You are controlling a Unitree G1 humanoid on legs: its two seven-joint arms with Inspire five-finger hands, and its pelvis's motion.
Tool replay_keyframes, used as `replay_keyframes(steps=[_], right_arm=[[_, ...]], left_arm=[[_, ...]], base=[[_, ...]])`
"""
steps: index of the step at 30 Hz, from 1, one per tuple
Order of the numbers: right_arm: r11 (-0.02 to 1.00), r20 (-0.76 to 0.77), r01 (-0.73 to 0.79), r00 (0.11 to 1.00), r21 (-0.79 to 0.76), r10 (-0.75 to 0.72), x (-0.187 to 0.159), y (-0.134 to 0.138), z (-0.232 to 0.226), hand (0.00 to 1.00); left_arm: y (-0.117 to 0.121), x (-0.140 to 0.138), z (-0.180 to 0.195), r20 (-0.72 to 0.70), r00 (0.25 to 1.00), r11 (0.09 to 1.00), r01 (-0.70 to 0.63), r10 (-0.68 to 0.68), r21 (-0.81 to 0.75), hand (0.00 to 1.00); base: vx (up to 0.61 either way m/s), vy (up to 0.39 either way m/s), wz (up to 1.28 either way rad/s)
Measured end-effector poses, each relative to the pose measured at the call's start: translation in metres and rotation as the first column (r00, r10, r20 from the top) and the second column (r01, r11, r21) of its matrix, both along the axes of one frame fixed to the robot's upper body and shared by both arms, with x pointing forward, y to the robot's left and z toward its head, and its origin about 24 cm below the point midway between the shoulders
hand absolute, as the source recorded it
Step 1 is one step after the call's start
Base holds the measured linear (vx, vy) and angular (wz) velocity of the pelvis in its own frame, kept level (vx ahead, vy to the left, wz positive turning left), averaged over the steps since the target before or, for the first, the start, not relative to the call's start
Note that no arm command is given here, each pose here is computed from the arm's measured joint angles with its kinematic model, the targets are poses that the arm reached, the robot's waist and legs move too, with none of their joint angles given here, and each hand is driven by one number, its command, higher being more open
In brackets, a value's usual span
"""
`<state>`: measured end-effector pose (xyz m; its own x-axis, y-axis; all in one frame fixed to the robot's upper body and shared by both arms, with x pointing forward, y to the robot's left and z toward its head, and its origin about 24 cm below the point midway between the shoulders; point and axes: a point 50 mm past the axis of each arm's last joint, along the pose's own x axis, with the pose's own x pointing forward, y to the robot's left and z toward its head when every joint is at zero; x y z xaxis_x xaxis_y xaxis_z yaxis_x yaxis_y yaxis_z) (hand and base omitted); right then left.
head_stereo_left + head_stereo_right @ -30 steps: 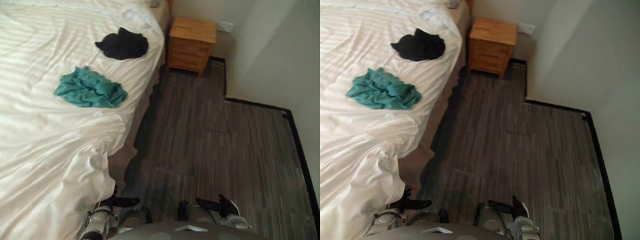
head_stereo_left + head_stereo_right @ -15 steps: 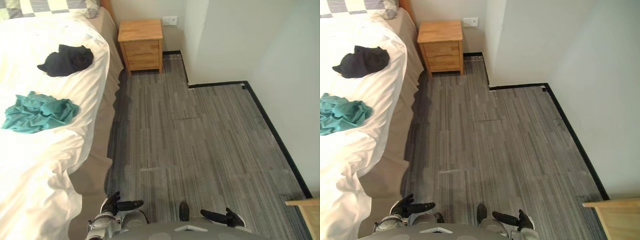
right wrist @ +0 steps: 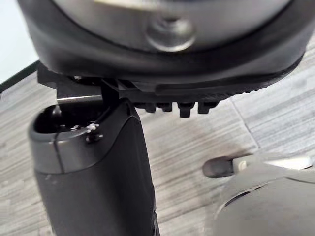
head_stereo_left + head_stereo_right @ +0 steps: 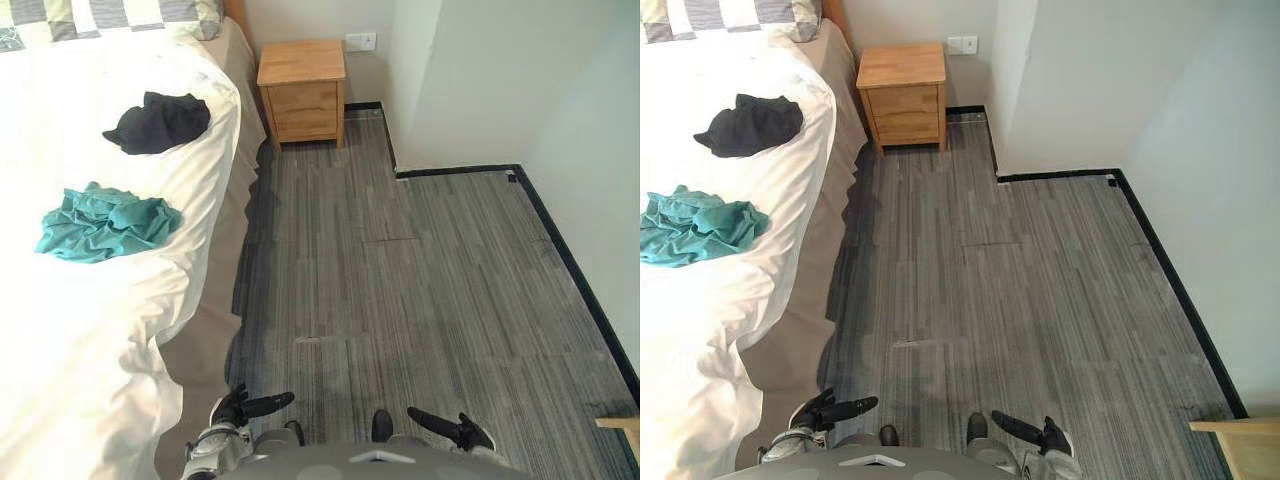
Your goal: Tidy up the quilt and then pick up the clothes from the bed and put them into the laundry hamper
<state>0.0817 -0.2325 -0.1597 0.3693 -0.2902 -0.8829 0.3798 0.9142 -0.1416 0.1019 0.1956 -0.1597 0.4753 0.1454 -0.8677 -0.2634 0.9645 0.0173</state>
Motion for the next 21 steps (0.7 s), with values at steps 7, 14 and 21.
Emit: replay_keyframes(steps=[7, 14, 21], right_arm=[[0.991, 0.016, -0.130, 0.991, 0.031, 0.130, 0.010, 0.021, -0.002, 1.00], [0.998, 0.028, -0.056, 0.998, 0.033, 0.055, 0.010, 0.022, -0.001, 1.00], [1.000, -0.017, -0.001, 1.000, 0.006, 0.001, -0.006, 0.020, -0.004, 1.00]], left_arm=[[-0.004, -0.006, -0.003, -0.033, 0.997, 0.997, 0.075, -0.075, 0.004, 1.00], [-0.003, -0.009, -0.003, -0.045, 0.998, 0.998, 0.047, -0.046, 0.030, 1.00], [-0.004, -0.009, -0.003, -0.041, 0.997, 0.997, -0.060, 0.062, 0.044, 1.00]], base=[[0.00, 0.000, 0.00], [-0.01, 0.005, -0.13], [-0.03, -0.004, 0.08]])
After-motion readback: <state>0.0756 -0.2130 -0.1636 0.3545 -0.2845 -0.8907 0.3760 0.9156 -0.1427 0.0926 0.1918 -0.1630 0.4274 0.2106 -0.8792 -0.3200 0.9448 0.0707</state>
